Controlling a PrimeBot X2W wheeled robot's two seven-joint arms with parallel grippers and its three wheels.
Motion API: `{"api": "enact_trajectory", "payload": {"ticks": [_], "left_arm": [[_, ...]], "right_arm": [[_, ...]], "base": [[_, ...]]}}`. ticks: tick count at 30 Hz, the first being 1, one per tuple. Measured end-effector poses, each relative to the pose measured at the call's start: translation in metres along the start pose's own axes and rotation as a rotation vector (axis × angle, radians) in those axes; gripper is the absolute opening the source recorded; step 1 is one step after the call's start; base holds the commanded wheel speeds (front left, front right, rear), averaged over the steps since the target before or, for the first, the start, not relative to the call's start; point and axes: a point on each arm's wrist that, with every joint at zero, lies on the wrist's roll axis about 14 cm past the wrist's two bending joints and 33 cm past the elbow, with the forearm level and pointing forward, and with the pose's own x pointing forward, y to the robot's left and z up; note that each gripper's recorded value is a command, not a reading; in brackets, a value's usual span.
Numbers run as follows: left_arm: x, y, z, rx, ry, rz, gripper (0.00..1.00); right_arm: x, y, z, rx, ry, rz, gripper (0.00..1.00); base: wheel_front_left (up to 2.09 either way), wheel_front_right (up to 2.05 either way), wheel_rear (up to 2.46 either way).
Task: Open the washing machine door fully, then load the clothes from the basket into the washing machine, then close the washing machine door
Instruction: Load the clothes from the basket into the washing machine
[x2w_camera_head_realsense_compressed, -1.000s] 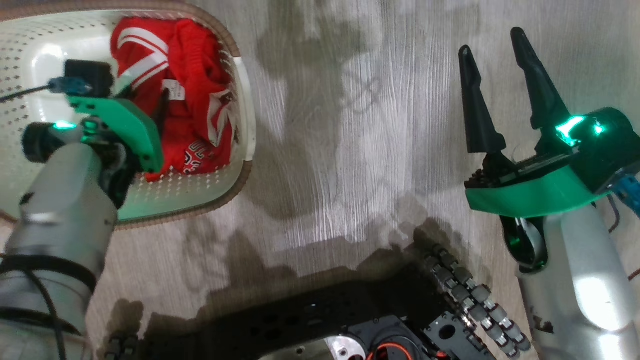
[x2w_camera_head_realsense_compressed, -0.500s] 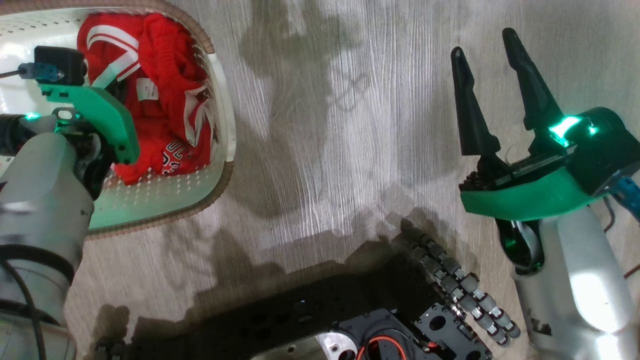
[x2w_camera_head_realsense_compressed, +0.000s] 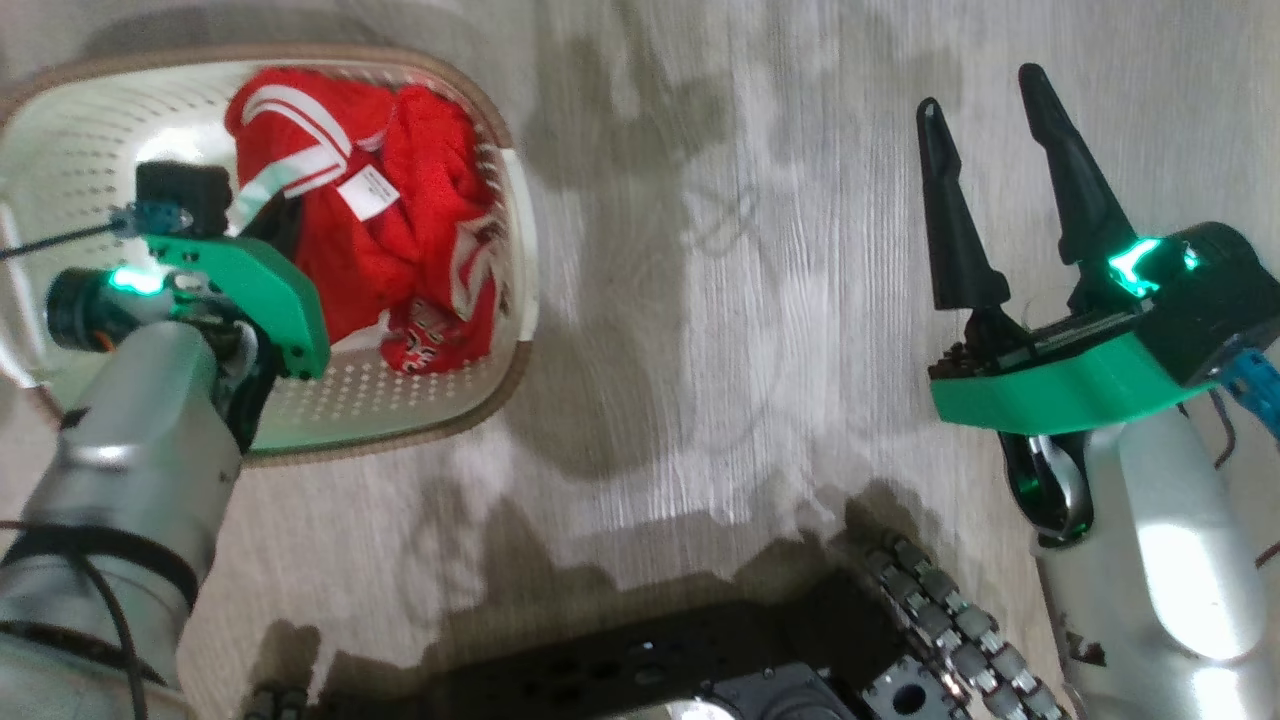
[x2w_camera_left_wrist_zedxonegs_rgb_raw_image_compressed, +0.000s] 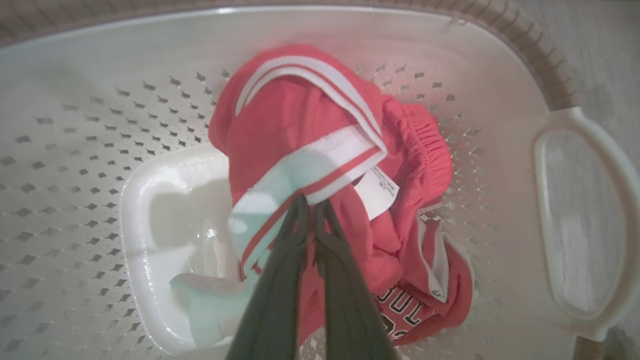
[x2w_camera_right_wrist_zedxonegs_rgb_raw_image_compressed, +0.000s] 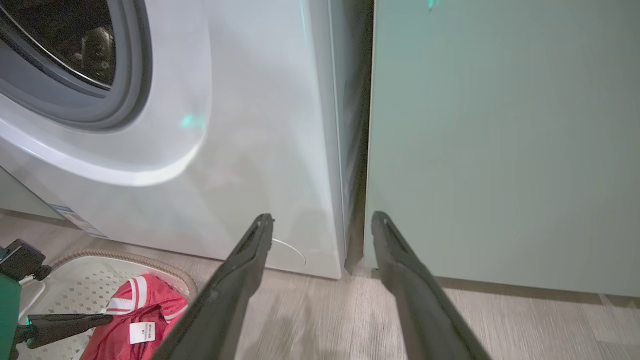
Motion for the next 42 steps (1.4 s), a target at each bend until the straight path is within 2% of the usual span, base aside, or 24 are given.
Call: {"api": "enact_trajectory", "payload": {"ticks": [5,13,26,36,42], "left_arm": [[-0.027,0.002,0.025,0.007,-0.08,0.033,0.0],[-0.081,-0.005,0.086,0.005,-0.313,0.072,0.0],[-0.217,-0.012,0.163,0.006,-0.718,0.168,0.0],[-0.296,-0.015,0.188,0.044,-0.913,0.244,0.0],[-0.331,-0.025,0.186,0.062,-0.976,0.263,0.0]], "right_arm": [[0.0,0.012,0.021,0.006,-0.046,0.027,1.0],[-0.01,0.028,0.052,0.008,-0.108,0.06,1.0],[-0.044,0.044,0.104,0.002,-0.188,0.084,1.0],[-0.069,0.049,0.13,-0.003,-0.236,0.091,1.0],[-0.088,0.05,0.138,-0.007,-0.249,0.087,1.0]], "base": [[0.0,0.0,0.0],[0.0,0.0,0.0],[0.0,0.0,0.0],[0.0,0.0,0.0],[0.0,0.0,0.0]]}}
